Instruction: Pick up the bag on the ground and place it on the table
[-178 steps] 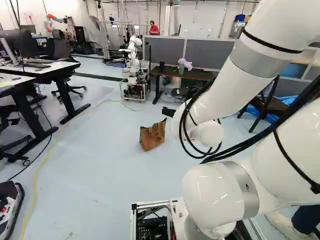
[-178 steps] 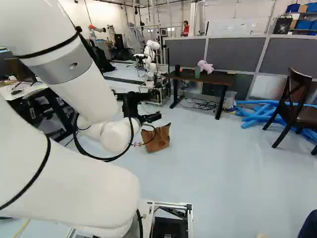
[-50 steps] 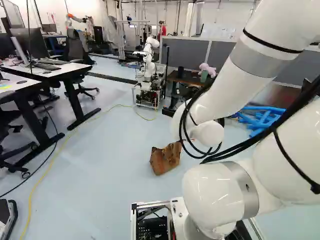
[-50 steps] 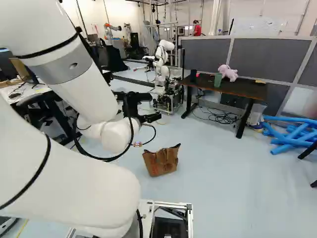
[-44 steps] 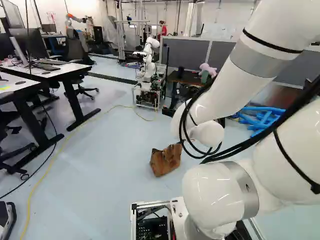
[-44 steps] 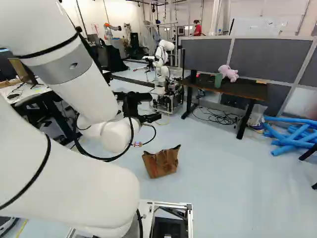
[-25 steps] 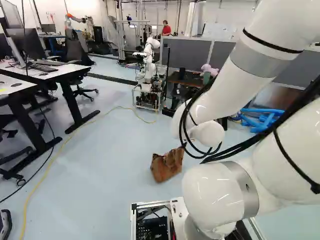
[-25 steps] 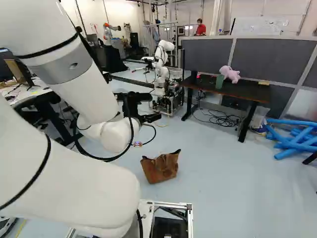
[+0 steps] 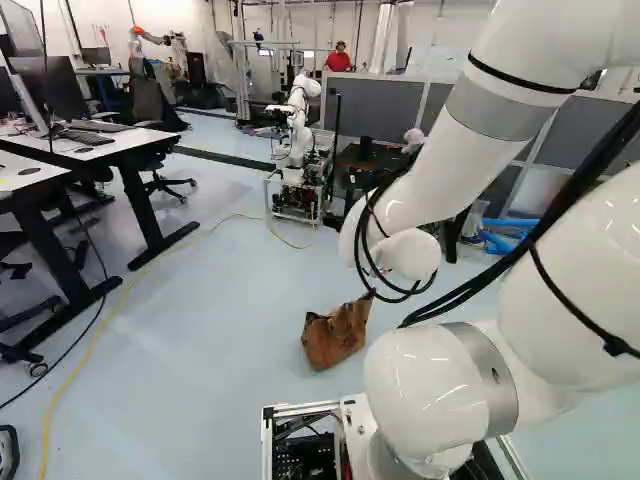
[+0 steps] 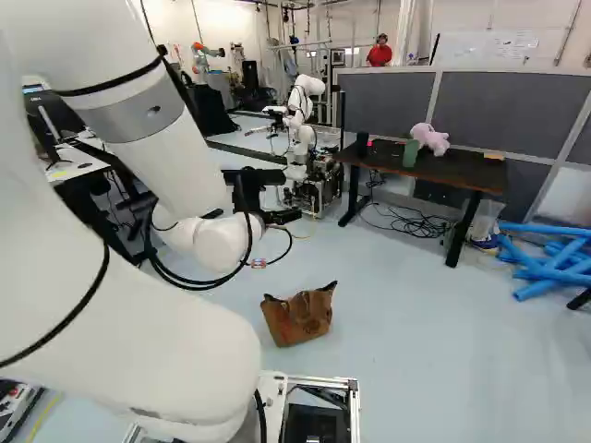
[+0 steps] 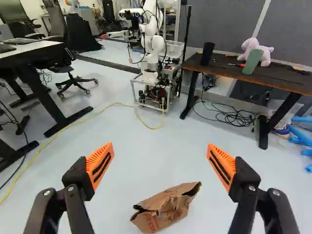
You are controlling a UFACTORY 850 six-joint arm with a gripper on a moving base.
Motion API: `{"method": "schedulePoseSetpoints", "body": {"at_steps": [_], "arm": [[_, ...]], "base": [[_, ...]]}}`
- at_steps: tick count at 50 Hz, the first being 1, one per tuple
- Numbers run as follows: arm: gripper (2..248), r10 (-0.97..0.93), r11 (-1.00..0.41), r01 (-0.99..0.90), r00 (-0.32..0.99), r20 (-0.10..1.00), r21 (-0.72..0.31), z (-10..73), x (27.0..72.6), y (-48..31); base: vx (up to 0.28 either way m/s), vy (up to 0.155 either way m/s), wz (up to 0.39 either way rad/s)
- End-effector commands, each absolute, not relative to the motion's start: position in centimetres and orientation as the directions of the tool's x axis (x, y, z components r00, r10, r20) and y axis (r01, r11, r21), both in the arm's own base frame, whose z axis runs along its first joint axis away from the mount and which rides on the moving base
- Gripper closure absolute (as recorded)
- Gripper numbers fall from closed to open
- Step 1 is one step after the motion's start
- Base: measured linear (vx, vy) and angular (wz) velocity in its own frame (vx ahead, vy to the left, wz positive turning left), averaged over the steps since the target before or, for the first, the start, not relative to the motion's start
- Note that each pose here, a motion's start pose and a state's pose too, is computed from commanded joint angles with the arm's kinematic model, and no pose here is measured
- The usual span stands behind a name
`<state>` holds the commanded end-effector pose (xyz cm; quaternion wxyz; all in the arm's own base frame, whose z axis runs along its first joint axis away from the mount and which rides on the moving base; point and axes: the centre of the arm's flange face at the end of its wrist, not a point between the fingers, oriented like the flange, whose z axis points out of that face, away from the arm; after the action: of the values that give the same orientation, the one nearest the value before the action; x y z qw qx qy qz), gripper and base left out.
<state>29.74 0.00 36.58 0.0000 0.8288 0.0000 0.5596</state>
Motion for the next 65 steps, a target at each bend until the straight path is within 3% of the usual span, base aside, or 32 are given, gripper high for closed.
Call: {"method": "schedulePoseSetpoints", "body": {"at_steps": [65], "arm": [[3, -0.029, -0.999, -0.038, 0.624, 0.781, -0.006, 32.9, 39.6, -0.8]], "base": [[0.000, 0.000, 0.000]]}}
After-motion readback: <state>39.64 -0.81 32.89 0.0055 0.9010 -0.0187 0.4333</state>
